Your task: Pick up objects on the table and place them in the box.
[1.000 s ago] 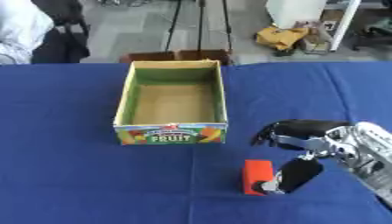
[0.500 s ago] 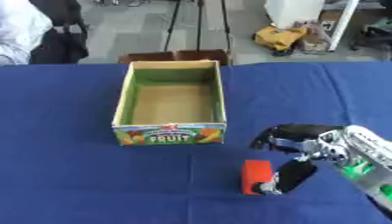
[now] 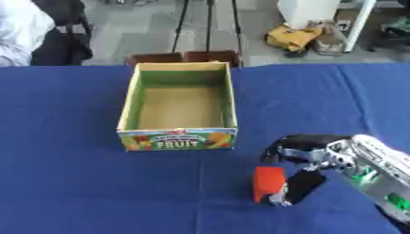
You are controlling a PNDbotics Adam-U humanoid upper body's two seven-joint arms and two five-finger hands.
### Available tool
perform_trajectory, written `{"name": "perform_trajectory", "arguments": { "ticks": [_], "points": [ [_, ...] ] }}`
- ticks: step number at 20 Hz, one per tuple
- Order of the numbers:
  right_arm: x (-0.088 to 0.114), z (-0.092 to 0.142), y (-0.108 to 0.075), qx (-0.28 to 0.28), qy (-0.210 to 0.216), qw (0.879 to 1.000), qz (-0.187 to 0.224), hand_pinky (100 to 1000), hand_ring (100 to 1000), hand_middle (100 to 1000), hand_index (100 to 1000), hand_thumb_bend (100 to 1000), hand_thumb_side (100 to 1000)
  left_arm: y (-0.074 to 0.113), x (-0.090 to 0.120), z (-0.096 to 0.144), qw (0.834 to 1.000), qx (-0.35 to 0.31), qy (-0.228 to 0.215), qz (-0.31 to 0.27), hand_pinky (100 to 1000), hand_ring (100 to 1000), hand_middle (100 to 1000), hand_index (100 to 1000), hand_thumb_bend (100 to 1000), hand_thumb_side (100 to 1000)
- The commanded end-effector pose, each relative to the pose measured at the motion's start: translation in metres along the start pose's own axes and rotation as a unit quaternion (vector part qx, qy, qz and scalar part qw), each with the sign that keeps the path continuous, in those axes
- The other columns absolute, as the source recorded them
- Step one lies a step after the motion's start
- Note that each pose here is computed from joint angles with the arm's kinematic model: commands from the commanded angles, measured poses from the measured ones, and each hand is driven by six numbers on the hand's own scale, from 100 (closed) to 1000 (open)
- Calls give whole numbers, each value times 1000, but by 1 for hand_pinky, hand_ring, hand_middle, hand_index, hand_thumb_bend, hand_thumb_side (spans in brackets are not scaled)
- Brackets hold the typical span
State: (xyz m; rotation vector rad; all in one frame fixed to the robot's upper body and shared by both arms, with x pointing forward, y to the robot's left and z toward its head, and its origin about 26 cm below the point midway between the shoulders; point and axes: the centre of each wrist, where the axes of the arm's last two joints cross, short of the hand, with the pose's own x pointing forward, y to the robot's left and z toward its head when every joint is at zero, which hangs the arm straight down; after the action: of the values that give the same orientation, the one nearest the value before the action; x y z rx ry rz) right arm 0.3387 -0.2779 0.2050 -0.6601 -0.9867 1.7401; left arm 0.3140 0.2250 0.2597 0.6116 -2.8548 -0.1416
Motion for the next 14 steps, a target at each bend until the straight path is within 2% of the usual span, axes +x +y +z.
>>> {"name": "perform_trajectory", "arguments": {
  "ticks": [1,5,8,11,14],
  "points": [
    [-8,-2,-3,-8,22,1000,18,662,796,755,820,451,511,2,4,-7,1000,5,-14,3,860,927,883,989,130,1000],
    [-13,-8,3,1,30,999,27,658,794,757,814,436,471,2,4,-7,1000,6,-13,2,860,927,883,989,130,1000],
    [-16,-11,5,6,34,999,22,616,759,725,784,418,458,2,4,-7,1000,6,-13,2,860,927,883,989,129,1000],
    [-17,-12,5,-3,35,999,14,522,690,647,721,409,448,2,4,-7,1000,7,-12,2,861,928,883,989,129,1000],
    [-16,-11,2,-26,34,999,5,427,621,581,666,361,456,2,4,-7,1000,8,-11,1,860,928,883,988,129,1000]
  ]
}}
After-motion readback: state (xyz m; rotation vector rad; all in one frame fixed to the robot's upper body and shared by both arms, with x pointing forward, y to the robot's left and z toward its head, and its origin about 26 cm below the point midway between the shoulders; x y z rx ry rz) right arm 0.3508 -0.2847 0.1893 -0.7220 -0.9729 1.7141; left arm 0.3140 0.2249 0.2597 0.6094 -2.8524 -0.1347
